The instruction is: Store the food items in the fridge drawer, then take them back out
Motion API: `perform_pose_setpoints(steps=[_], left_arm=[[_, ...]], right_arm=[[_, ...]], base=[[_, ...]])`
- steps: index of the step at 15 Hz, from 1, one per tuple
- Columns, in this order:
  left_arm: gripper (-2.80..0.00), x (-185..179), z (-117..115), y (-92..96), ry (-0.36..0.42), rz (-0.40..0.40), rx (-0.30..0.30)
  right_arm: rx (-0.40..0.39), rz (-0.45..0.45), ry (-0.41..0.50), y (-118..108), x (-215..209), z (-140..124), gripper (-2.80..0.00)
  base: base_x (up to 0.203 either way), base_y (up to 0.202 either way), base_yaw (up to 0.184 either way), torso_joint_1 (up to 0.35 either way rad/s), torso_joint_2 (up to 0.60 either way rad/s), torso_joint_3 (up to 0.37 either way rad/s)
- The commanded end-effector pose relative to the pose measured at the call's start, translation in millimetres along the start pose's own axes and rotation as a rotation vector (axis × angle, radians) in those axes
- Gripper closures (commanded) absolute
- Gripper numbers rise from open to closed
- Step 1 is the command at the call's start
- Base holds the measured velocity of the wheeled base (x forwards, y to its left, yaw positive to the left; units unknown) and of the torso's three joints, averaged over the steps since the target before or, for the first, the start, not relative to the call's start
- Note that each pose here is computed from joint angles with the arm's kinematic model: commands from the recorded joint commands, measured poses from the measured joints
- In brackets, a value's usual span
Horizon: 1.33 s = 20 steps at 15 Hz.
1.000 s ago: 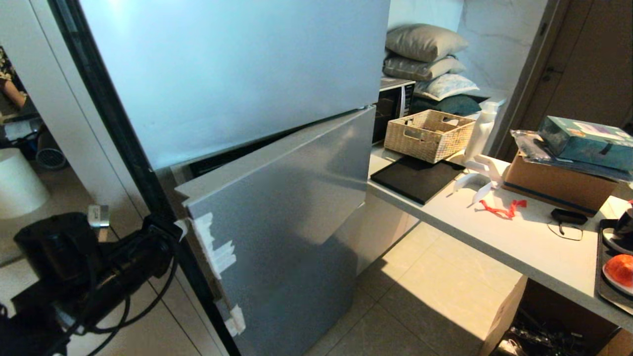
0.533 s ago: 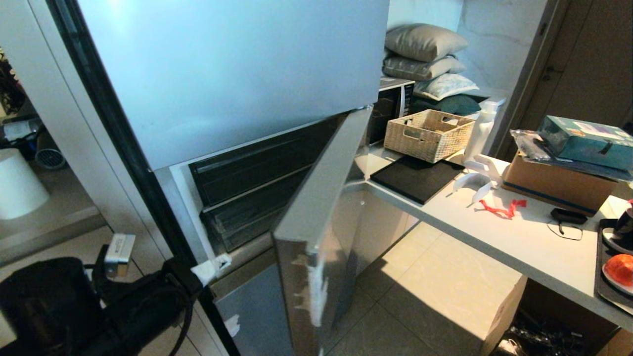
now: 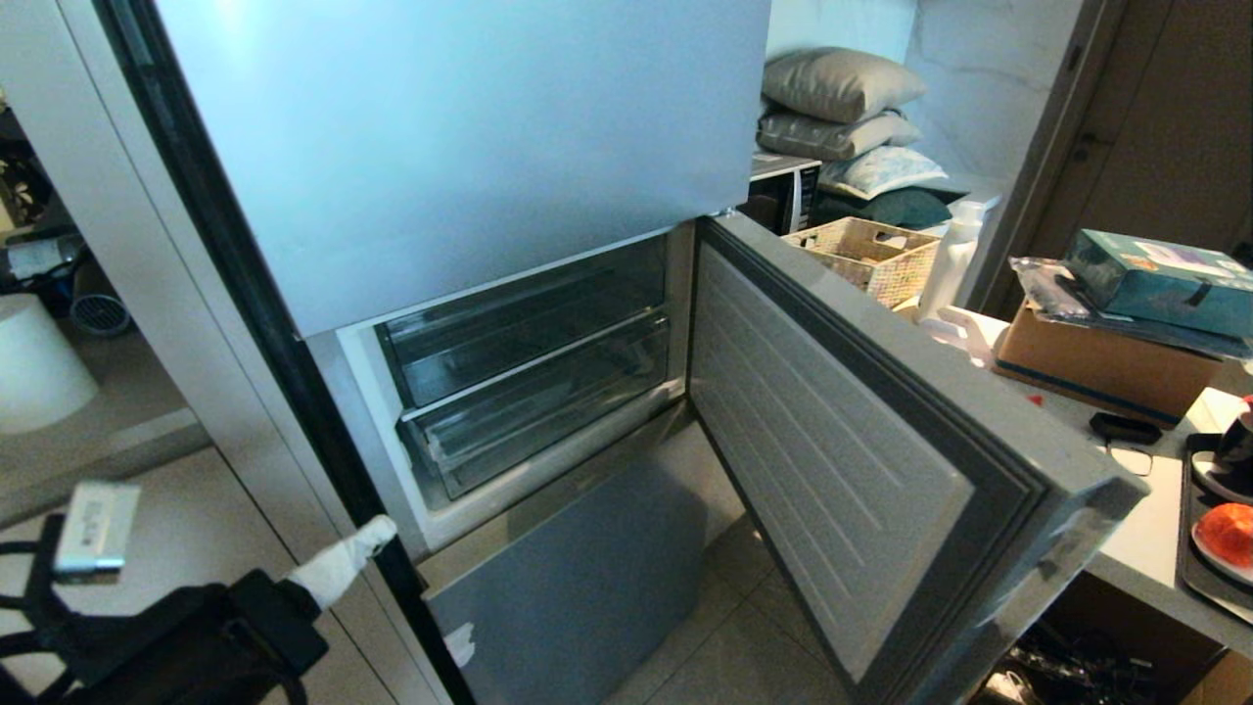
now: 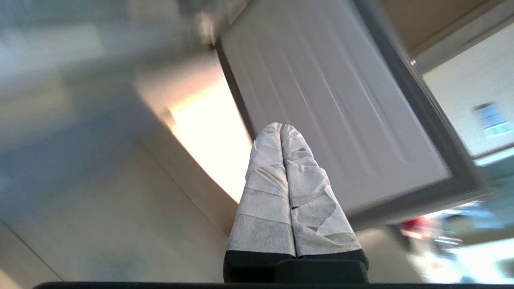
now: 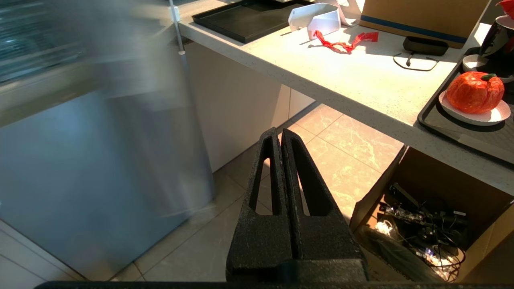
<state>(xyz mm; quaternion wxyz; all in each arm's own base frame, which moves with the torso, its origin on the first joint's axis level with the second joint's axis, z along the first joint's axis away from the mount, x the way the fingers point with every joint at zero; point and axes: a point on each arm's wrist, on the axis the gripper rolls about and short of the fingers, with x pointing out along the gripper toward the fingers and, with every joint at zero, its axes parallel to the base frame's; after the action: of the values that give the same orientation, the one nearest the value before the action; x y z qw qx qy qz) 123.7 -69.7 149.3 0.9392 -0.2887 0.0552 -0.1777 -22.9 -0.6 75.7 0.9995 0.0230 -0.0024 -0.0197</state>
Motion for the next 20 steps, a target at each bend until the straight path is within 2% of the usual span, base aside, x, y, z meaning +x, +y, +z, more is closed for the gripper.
perform_pose_setpoints(steps=[1,3,4,5,6,9,12,13,14,15,18,20], left_arm=[[0.0,-23,31,-15.3,-0.147,-0.033,0.17],[0.0,-49,51,-23.1,-0.161,-0.013,0.256],[0.0,-67,58,-24.0,-0.12,0.012,0.298],[0.0,-88,61,-21.3,-0.046,0.057,0.344],[0.0,-103,61,-18.1,-0.017,0.087,0.37],[0.0,-128,52,-5.5,-0.049,0.202,0.407],[0.0,-135,48,-1.3,-0.123,0.362,0.407],[0.0,-137,47,-0.7,-0.14,0.387,0.406],[0.0,-139,41,3.7,-0.143,0.43,0.415],[0.0,-139,28,12.1,-0.105,0.454,0.457],[0.0,-144,-10,36.0,-0.002,0.459,0.599],[0.0,-143,-27,47.5,0.074,0.465,0.638]], right_arm=[[0.0,-0.001,0.001,0,0,0,0.0],[0.0,-0.002,0.001,0,0,0,0.0],[0.0,-0.002,0.001,0,0,0,0.0],[0.0,-0.001,0.001,0,0,0,0.0],[0.0,-0.001,0.001,0,0,0,0.0],[0.0,-0.001,0.001,0,0,0,0.0],[0.0,-0.002,0.001,0,0,0,0.0],[0.0,0.0,0.001,0,0,0,0.0],[0.0,-0.002,0.001,0,0,0,0.0],[0.0,-0.002,0.001,0,0,0,0.0],[0.0,0.0,0.001,0,0,0,0.0],[0.0,0.0,0.001,0,0,0,0.0]], base=[[0.0,0.0,0.0,0.0,0.0,0.0],[0.0,0.0,0.0,0.0,0.0,0.0],[0.0,0.0,0.0,0.0,0.0,0.0],[0.0,0.0,0.0,0.0,0.0,0.0],[0.0,0.0,0.0,0.0,0.0,0.0],[0.0,0.0,0.0,0.0,0.0,0.0],[0.0,0.0,0.0,0.0,0.0,0.0],[0.0,0.0,0.0,0.0,0.0,0.0],[0.0,0.0,0.0,0.0,0.0,0.0],[0.0,0.0,0.0,0.0,0.0,0.0],[0.0,0.0,0.0,0.0,0.0,0.0],[0.0,0.0,0.0,0.0,0.0,0.0]])
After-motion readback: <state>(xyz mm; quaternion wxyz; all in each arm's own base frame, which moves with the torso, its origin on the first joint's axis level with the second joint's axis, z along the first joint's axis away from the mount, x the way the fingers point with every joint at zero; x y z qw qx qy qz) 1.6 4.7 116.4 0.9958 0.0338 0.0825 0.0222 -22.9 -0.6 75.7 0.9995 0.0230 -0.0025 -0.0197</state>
